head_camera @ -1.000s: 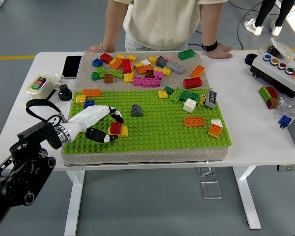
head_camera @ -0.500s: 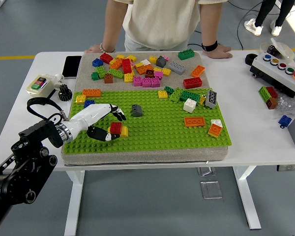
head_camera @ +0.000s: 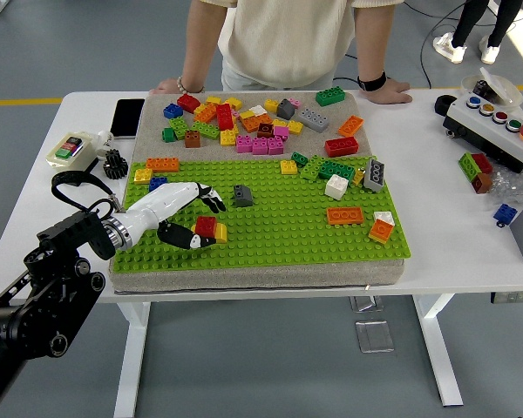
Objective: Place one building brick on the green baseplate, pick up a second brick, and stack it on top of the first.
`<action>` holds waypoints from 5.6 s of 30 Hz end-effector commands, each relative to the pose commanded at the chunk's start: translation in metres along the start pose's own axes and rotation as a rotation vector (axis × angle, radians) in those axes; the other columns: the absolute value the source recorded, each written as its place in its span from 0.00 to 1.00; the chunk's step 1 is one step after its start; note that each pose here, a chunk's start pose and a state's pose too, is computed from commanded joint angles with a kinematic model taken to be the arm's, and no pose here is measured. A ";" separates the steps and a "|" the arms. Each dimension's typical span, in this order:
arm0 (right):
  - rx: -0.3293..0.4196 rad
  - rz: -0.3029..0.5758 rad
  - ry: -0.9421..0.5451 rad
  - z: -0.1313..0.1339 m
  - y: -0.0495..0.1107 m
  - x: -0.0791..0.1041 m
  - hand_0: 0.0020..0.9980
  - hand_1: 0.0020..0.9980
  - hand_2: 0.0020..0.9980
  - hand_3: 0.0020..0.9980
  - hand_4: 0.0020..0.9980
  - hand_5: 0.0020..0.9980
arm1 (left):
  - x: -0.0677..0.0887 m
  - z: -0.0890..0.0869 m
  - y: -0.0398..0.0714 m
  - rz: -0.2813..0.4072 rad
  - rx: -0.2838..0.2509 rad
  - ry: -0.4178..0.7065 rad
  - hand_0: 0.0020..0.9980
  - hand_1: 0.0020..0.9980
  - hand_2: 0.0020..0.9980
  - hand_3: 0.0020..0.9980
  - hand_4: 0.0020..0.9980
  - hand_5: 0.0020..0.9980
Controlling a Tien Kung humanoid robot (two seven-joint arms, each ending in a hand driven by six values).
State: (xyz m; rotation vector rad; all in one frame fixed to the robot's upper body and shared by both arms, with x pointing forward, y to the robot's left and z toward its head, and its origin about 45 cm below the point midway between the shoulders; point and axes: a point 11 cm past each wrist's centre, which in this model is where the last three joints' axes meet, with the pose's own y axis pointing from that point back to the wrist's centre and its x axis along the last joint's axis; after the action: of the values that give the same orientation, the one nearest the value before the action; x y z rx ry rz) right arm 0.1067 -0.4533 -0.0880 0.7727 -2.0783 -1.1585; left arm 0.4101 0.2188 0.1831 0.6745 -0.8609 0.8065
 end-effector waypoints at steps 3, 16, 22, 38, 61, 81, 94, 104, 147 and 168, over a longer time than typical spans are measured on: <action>0.000 0.000 0.000 0.000 0.000 0.000 0.73 0.64 0.69 0.62 0.92 0.48 | 0.001 0.000 -0.001 0.003 -0.001 0.001 0.75 0.71 0.63 0.63 0.90 0.14; -0.001 -0.001 -0.002 -0.001 0.000 -0.001 0.73 0.64 0.69 0.62 0.92 0.48 | 0.004 0.001 -0.006 0.007 0.001 0.000 0.75 0.71 0.63 0.63 0.90 0.15; -0.001 -0.001 -0.003 -0.001 0.000 -0.001 0.73 0.64 0.69 0.62 0.92 0.48 | 0.004 -0.001 -0.007 0.005 0.004 0.000 0.75 0.71 0.63 0.63 0.90 0.15; -0.002 -0.002 -0.006 0.000 0.000 0.000 0.73 0.64 0.69 0.62 0.92 0.48 | 0.005 0.004 -0.005 -0.003 -0.013 0.015 0.75 0.71 0.63 0.63 0.90 0.15; -0.005 -0.007 -0.003 0.003 0.000 -0.001 0.73 0.64 0.69 0.62 0.92 0.48 | 0.016 0.002 0.032 -0.020 -0.055 0.087 1.00 0.90 0.85 0.59 1.00 0.47; -0.009 -0.009 -0.008 0.002 0.000 -0.002 0.73 0.64 0.69 0.62 0.92 0.48 | 0.008 -0.014 0.030 -0.048 -0.009 0.062 1.00 0.93 0.89 0.59 1.00 0.56; -0.013 -0.008 -0.010 0.002 0.000 -0.001 0.73 0.64 0.69 0.62 0.92 0.48 | 0.001 -0.018 0.028 -0.061 0.008 0.072 1.00 0.93 0.88 0.59 1.00 0.55; -0.012 -0.009 -0.012 0.002 0.000 -0.001 0.73 0.64 0.69 0.62 0.92 0.48 | -0.003 -0.019 0.026 -0.068 0.015 0.079 1.00 0.92 0.88 0.58 1.00 0.55; -0.013 -0.011 -0.008 0.003 0.000 -0.002 0.73 0.64 0.69 0.62 0.92 0.48 | -0.015 -0.022 0.022 -0.093 0.035 0.085 1.00 0.92 0.88 0.58 1.00 0.53; -0.010 -0.009 -0.014 0.003 0.000 -0.002 0.73 0.64 0.69 0.62 0.92 0.48 | 0.013 0.003 0.023 -0.025 -0.048 0.113 1.00 0.88 0.83 0.62 1.00 0.52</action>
State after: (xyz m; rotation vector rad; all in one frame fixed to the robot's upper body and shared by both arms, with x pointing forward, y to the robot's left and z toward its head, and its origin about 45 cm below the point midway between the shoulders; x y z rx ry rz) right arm 0.1057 -0.4507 -0.0894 0.7715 -2.0808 -1.1820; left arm 0.3953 0.2334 0.2002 0.5908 -0.7660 0.7918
